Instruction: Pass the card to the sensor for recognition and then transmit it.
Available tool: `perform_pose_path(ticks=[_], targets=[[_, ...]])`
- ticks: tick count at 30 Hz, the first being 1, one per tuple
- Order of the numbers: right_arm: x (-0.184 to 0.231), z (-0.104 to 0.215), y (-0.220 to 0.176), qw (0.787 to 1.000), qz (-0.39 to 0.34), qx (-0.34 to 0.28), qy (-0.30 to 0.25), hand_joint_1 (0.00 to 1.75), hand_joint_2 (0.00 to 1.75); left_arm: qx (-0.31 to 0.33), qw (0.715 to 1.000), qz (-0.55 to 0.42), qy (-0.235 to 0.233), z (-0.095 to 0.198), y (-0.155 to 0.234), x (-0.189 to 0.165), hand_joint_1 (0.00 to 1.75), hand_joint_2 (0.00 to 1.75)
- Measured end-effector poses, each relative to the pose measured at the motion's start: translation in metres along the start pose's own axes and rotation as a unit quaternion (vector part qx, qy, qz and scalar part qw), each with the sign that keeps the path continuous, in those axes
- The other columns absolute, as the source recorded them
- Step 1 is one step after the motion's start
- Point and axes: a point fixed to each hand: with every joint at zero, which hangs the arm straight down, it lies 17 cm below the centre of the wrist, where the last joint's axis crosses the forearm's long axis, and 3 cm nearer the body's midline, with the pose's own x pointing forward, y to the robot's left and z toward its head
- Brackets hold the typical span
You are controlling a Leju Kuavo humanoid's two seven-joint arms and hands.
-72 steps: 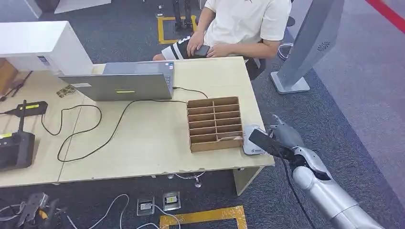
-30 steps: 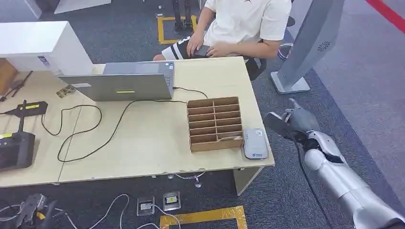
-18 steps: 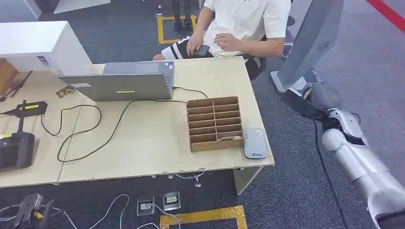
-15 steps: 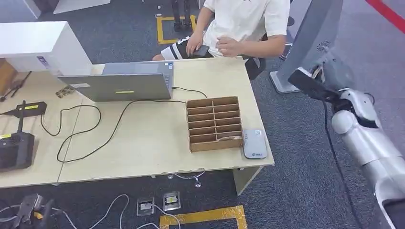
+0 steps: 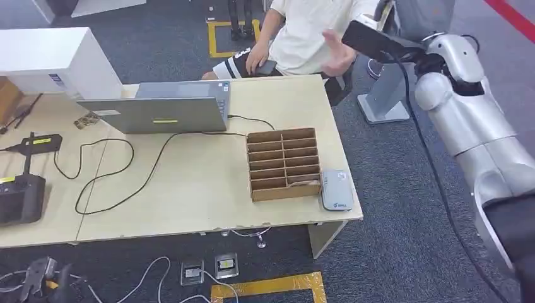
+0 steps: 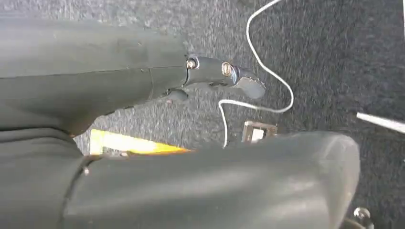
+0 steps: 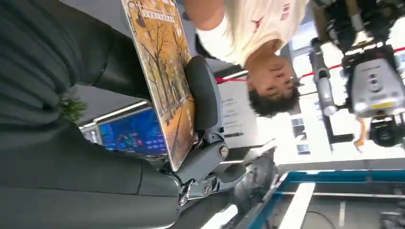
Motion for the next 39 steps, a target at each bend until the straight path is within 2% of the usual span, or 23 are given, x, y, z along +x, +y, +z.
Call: perform_pose_path(ticks=[7,16,18,19,20,21,33,39], targets=[[0.042,-0.005,0.037,0.999,-0.007,0.036,-0.019,1.75,1.75,0.003,1.000,0.021,0.002,0.000,0.002,-0.002,0.00,0.00],[0.051,0.002,0.067,0.997,-0.006,0.068,-0.020,1.75,1.75,0.005,1.000,0.027,-0.012,0.001,0.002,0.000,0.00,0.00],[0.051,0.004,0.072,0.997,-0.005,0.073,-0.020,1.64,1.75,0.005,1.000,0.027,-0.013,0.001,0.002,0.000,0.00,0.00],[0.050,0.005,0.075,0.997,-0.004,0.075,-0.019,0.77,1.75,0.005,1.000,0.027,-0.013,0.001,0.002,0.000,0.00,0.00],[0.050,0.006,0.078,0.997,-0.003,0.077,-0.019,0.12,1.75,0.005,1.000,0.027,-0.012,0.001,0.002,-0.001,0.00,0.00],[0.050,0.007,0.080,0.997,-0.002,0.078,-0.019,0.00,1.75,0.006,1.000,0.027,-0.012,0.001,0.003,-0.001,0.00,0.00],[0.050,0.020,0.105,0.997,-0.013,0.070,-0.015,0.00,1.75,0.010,1.000,0.024,-0.009,0.002,0.009,-0.003,0.00,0.00],[0.057,0.016,0.092,0.996,-0.078,0.045,-0.020,0.00,1.75,0.008,0.999,0.024,-0.023,0.001,0.008,0.002,0.00,0.00]])
